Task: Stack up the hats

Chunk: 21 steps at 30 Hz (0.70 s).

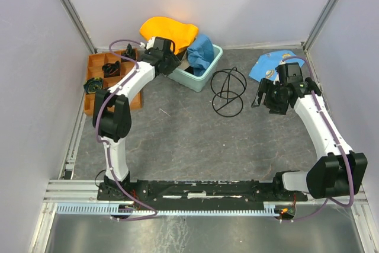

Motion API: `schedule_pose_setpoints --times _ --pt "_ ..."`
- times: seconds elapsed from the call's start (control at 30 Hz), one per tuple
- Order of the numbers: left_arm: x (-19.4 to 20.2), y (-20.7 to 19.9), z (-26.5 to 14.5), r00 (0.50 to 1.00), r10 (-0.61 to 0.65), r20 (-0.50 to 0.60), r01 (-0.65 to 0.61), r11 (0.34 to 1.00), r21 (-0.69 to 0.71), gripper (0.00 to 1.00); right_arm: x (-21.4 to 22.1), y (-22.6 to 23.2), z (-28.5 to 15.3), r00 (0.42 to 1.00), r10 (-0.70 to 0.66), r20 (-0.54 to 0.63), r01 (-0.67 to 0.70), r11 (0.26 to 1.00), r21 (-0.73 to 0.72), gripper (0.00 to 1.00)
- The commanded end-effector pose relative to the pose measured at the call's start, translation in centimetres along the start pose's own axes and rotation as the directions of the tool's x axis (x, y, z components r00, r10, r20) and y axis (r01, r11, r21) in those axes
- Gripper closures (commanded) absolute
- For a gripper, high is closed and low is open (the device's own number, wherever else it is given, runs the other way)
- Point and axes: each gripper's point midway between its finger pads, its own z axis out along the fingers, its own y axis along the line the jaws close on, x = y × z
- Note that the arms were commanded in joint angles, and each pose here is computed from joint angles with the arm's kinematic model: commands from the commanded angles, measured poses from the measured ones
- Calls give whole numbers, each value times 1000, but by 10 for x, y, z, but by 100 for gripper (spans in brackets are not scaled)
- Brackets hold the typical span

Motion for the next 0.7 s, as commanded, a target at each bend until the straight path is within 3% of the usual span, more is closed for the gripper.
schedule_pose_setpoints --times 0.0,0.1,0.2,0.37,0.53,0.67 --pt "2 8 -2 997 71 -16 -71 997 -35 46 -14 6 -8 999 -19 46 19 1000 -15 17" --pt "6 16 2 994 108 -30 -109 992 -55 53 -17 8 -7 999 -16 49 18 1000 -23 16" --pt "4 21 6 988 150 -42 -153 985 -78 67 -19 9 -6 999 -18 50 19 999 -25 16" --pt "-27 22 2 955 296 -23 -296 949 -110 75 -18 11 -4 999 -22 35 23 999 -32 16" --pt "-70 45 5 917 395 -56 -398 900 -178 75 -16 11 -2 999 -30 19 31 999 -39 16" --pt "-100 79 7 926 370 -66 -375 896 -239 75 -18 14 -3 999 -36 12 36 998 -46 16"
